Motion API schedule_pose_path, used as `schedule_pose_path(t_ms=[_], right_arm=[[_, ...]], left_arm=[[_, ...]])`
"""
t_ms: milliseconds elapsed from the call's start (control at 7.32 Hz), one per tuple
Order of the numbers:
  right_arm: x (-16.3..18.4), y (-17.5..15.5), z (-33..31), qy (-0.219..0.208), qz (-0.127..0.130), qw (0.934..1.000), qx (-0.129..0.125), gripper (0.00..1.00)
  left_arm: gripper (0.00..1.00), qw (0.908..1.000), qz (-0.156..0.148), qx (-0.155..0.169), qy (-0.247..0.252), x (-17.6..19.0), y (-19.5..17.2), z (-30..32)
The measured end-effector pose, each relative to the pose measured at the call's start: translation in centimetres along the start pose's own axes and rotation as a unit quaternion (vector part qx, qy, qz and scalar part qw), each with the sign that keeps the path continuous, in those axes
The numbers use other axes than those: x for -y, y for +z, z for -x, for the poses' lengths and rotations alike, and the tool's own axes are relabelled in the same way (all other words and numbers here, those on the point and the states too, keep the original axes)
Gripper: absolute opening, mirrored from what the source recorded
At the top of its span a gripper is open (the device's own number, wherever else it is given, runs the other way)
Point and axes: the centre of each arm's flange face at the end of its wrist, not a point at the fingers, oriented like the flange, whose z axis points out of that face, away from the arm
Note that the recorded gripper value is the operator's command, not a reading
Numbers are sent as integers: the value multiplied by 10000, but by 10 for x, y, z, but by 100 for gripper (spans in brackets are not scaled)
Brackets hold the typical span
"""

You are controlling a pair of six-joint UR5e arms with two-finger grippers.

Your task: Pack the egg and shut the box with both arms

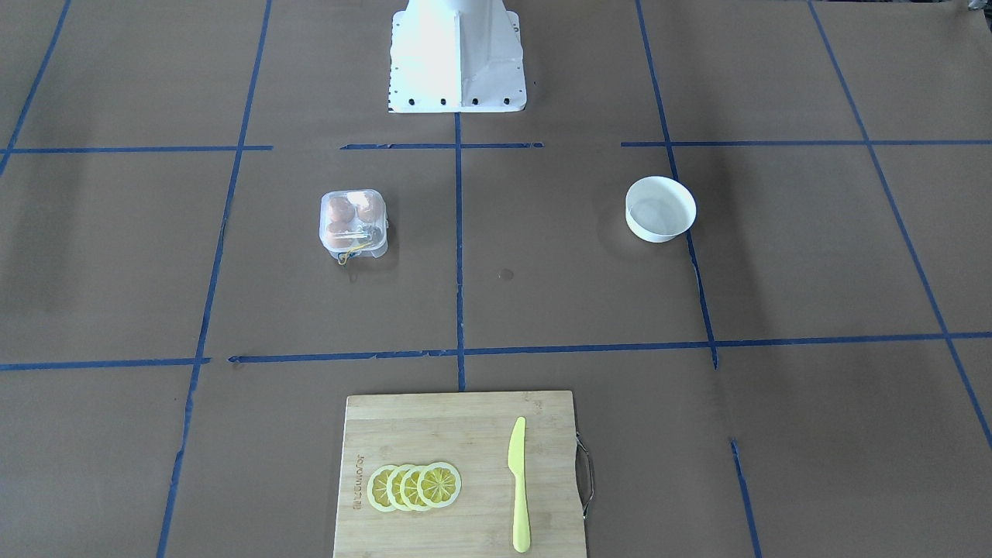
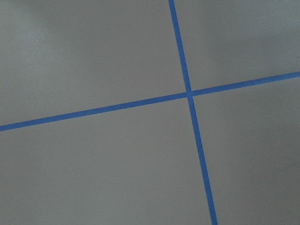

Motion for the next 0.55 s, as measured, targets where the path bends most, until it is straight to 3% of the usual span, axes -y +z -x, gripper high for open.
schedule_pose_path(t_ms=[546], right_arm=[[3, -2, 2, -115, -121, 9999, 4, 100]], left_arm=[[100, 10000, 59, -8, -61, -9, 5, 3]])
